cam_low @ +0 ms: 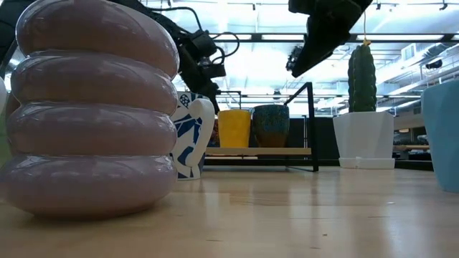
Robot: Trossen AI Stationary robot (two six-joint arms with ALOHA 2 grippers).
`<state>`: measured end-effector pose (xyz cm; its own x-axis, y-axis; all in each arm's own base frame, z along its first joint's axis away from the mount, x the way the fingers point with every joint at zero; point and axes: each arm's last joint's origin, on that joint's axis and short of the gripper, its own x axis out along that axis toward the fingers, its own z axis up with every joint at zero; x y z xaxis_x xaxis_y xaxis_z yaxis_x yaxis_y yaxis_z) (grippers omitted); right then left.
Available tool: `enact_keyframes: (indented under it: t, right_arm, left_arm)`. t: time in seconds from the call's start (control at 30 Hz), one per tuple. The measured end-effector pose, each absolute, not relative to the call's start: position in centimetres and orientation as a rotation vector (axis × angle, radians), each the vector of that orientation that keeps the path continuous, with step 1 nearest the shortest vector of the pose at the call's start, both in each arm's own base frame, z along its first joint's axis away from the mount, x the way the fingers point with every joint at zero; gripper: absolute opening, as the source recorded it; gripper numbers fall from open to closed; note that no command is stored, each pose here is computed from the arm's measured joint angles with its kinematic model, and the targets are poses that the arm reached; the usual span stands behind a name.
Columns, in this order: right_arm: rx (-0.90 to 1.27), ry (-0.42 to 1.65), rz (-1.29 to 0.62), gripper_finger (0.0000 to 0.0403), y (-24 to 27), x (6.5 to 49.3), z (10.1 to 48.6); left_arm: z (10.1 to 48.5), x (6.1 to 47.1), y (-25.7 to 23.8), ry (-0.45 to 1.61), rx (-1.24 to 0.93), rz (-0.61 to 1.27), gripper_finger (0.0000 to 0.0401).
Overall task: Place coffee mugs
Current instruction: Put the yellow mug on the shelf
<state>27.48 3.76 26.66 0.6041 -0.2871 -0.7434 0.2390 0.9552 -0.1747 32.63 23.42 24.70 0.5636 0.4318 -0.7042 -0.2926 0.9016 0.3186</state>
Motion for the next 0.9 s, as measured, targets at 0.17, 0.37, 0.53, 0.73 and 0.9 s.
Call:
enact_keyframes:
  t: [0.17,0.37,0.53,0.73,0.9]
  right_arm:
    - [-0.07,0.877,-0.301,0.0183,3.7,27.4,26.3]
    - [-0.084,0.861,-0.29,0.0183,3.8,27.6,26.4]
    - [-0.091,0.859,-0.286,0.0183,3.8,27.6,26.5]
    - [-0.089,0.85,-0.278,0.0183,4.1,27.6,26.5]
    - [-0.094,0.848,-0.267,0.0183,4.4,27.6,26.5]
  left_arm:
    - [24.5,31.5,22.5,1.004,0.16,0.358,0.0016]
    - [23.5,31.6,20.9,1.037,0.054,0.156,0.0016]
    - [23.7,32.7,19.7,1.005,0.091,0.129,0.0016]
    - [24.1,33.7,19.2,0.977,0.167,0.199,0.0016]
    - [24.1,33.8,19.1,0.98,0.176,0.209,0.0016]
